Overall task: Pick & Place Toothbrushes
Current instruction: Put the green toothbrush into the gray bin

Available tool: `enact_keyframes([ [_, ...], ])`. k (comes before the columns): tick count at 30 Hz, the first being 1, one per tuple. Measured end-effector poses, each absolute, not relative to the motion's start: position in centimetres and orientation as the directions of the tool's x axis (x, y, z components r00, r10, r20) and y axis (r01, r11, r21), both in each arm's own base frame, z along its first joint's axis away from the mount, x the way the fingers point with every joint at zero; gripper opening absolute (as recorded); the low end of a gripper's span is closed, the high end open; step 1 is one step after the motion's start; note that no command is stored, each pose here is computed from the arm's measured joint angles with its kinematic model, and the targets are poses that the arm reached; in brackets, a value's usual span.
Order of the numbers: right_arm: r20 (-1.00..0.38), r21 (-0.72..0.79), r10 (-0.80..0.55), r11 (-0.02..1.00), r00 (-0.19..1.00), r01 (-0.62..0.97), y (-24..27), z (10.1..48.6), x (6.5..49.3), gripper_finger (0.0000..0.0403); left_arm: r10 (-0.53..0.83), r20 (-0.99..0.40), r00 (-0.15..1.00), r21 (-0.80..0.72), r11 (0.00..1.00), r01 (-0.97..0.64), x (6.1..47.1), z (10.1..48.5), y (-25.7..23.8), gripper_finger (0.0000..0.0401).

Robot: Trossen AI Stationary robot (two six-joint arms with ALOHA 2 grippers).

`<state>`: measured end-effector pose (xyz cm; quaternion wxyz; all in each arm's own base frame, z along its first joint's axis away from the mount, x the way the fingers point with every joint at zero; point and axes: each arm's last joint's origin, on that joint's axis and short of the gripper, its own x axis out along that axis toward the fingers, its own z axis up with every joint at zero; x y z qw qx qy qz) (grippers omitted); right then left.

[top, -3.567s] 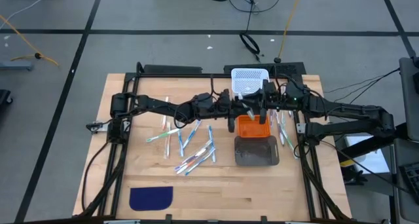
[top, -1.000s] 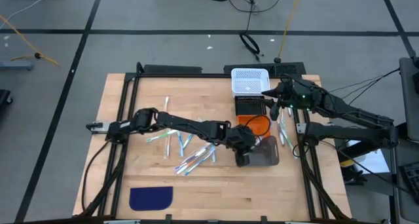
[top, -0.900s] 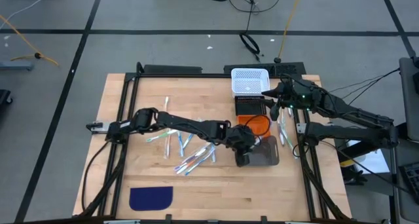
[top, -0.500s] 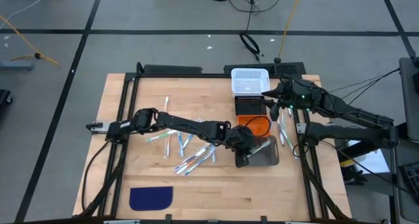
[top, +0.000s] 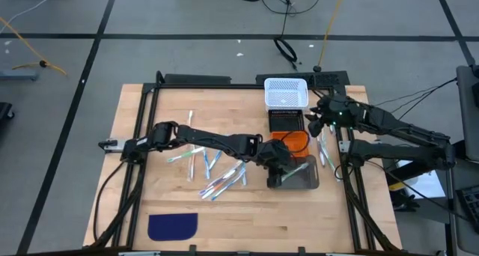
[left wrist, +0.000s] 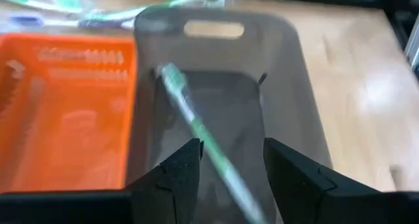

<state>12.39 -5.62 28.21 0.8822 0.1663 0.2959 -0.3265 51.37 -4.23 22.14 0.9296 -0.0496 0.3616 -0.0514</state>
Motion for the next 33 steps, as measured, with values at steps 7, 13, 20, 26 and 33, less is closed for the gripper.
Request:
enact_keyframes([
  [7,-0.772,0.051,-0.482,0.602,0.415,0.797,-5.9,26.5,11.6,0.0160,-0.110,-0.687,0.718,-0.074,0.994,0.082,50.3,24.1,-3.0,0.0170],
  [13,-0.853,-0.009,-0.451,0.517,0.263,0.856,-6.7,24.5,11.4,0.0160,-0.015,-0.763,0.647,-0.017,1.000,0.003,49.5,23.6,-1.0,0.0170],
  [20,-0.906,-0.082,-0.405,0.447,0.120,0.891,-8.1,22.1,11.4,0.0160,0.022,-0.836,0.548,-0.004,0.999,-0.046,48.6,22.8,0.9,0.0170],
  [26,-0.933,-0.134,-0.360,0.402,0.022,0.906,-9.2,20.7,11.3,0.0160,0.062,-0.863,0.502,0.034,0.997,-0.064,47.8,23.2,2.0,0.0170],
  [33,-0.951,-0.147,-0.308,0.381,-0.025,0.913,-10.2,18.7,11.3,0.0160,0.131,-0.883,0.452,0.096,0.990,-0.100,46.7,24.2,2.8,0.0170],
])
